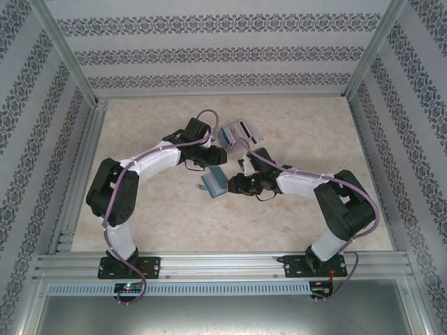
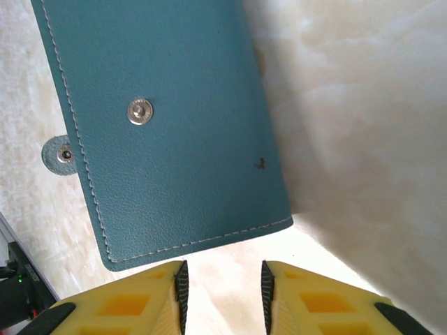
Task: Put the credit cards into the card holder
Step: Rotate the card holder at the center of the table.
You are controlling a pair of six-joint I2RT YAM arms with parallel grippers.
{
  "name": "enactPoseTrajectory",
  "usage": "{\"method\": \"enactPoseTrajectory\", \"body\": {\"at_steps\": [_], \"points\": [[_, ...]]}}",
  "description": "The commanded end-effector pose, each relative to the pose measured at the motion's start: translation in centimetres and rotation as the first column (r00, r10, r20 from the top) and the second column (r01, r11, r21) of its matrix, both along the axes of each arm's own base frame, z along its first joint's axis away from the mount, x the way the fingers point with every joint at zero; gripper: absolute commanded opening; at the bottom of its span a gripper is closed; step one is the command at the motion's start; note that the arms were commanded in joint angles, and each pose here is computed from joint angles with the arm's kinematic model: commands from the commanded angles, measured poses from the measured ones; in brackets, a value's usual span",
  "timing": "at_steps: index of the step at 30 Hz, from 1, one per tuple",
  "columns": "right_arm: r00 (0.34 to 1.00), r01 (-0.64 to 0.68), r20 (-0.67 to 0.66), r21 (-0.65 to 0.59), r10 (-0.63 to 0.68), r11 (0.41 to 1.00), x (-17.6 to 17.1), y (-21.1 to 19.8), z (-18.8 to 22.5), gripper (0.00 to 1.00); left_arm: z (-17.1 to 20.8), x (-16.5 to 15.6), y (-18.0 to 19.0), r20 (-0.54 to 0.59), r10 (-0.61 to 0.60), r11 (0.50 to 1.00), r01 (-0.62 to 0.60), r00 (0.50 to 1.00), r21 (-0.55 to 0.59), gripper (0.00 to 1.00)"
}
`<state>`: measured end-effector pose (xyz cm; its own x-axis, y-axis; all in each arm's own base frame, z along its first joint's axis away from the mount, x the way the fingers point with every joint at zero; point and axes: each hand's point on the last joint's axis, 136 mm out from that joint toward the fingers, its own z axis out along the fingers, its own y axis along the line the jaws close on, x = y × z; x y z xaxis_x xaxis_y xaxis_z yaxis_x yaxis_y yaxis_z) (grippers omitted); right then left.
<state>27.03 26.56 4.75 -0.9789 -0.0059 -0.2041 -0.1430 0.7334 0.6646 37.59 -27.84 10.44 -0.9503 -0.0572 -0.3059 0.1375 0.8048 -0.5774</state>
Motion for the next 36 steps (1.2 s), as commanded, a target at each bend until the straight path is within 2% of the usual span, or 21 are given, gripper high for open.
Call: {"method": "enactPoseTrajectory", "body": {"at_steps": [1, 6, 11, 21, 27, 32, 36], "points": [[1.000, -0.005, 0.018, 0.018, 0.004, 1.000, -0.1, 0.5, 0.7, 0.34, -1.4, -0.5, 1.1, -0.015, -0.004, 1.000, 0.004, 1.000, 0.007, 0.44], [1.000, -0.019, -0.001, 0.011, 0.019, 1.000, -0.8, 1.7, -0.4, 0.34, -3.7, -1.1, 3.2, -0.061, 0.041, 0.999, -0.040, 0.997, 0.020, 0.39], [1.000, 0.016, 0.010, -0.002, -0.016, 1.000, 0.6, 1.5, -1.3, 0.34, -4.9, -1.9, 4.5, -0.094, 0.063, 0.998, -0.060, 0.994, 0.033, 0.37], [0.994, 0.043, 0.097, 0.005, -0.044, 0.999, 8.0, 2.2, 0.0, 0.34, -6.1, -4.4, 4.3, -0.144, 0.097, 0.994, -0.103, 0.985, -0.037, 0.37], [0.992, 0.049, 0.118, -0.006, -0.048, 0.999, 9.5, 1.5, 0.6, 0.34, -4.6, -5.7, 2.5, -0.147, 0.069, 0.993, -0.082, 0.987, -0.085, 0.38], [0.989, 0.081, 0.126, -0.031, -0.077, 0.996, 8.2, -1.4, 0.8, 0.35, -1.8, -4.5, 3.3, -0.077, 0.067, 0.997, -0.070, 0.995, -0.035, 0.42], [0.988, 0.111, 0.112, -0.049, -0.105, 0.993, 6.3, -3.7, 0.4, 0.37, 0.8, -2.3, 4.0, -0.016, 0.072, 0.997, -0.073, 0.997, -0.007, 0.45]]}}
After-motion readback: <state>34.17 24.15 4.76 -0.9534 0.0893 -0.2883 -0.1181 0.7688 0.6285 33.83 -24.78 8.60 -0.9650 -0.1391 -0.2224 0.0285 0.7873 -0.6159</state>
